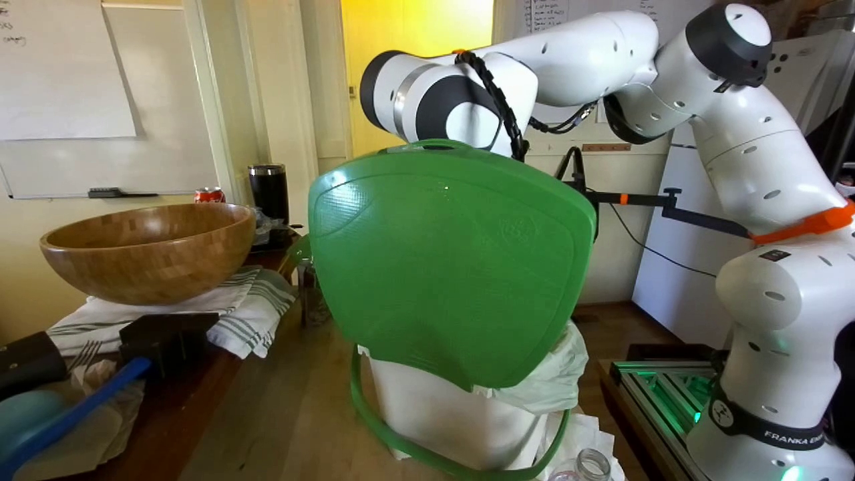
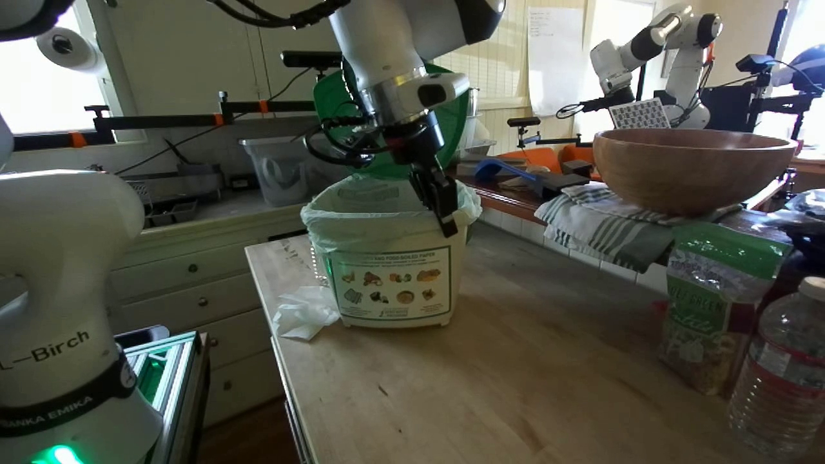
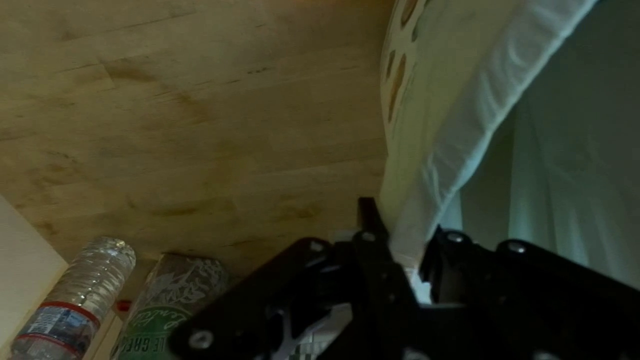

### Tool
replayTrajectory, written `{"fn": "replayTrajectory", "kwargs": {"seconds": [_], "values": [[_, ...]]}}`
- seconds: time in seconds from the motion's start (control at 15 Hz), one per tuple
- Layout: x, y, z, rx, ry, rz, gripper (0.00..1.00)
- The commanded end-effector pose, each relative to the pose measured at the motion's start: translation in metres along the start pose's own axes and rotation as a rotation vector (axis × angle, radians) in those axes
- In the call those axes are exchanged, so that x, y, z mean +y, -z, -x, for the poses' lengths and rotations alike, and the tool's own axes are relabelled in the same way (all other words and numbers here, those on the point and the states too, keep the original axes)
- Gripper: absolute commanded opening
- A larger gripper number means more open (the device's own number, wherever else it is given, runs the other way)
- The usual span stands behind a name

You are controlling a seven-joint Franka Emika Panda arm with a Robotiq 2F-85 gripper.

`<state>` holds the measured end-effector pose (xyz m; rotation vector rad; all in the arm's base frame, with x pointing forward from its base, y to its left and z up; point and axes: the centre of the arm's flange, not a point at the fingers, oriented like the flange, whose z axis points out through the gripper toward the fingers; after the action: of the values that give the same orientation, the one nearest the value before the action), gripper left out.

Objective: Turn the bin to the left

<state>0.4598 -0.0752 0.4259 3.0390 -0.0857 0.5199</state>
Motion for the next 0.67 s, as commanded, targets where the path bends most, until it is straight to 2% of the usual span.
{"fn": "replayTrajectory", "kwargs": {"seconds": [0.0, 0.07, 0.13, 0.6], "values": [[-0.0002, 0.0002, 0.0000, 0.000, 0.000, 0.000, 0.19], [-0.0002, 0.0001, 0.0001, 0.000, 0.000, 0.000, 0.19], [-0.0019, 0.0002, 0.0019, 0.007, -0.001, -0.003, 0.05], [-0.0036, -0.0057, -0.0023, -0.035, 0.152, -0.032, 0.05]]}}
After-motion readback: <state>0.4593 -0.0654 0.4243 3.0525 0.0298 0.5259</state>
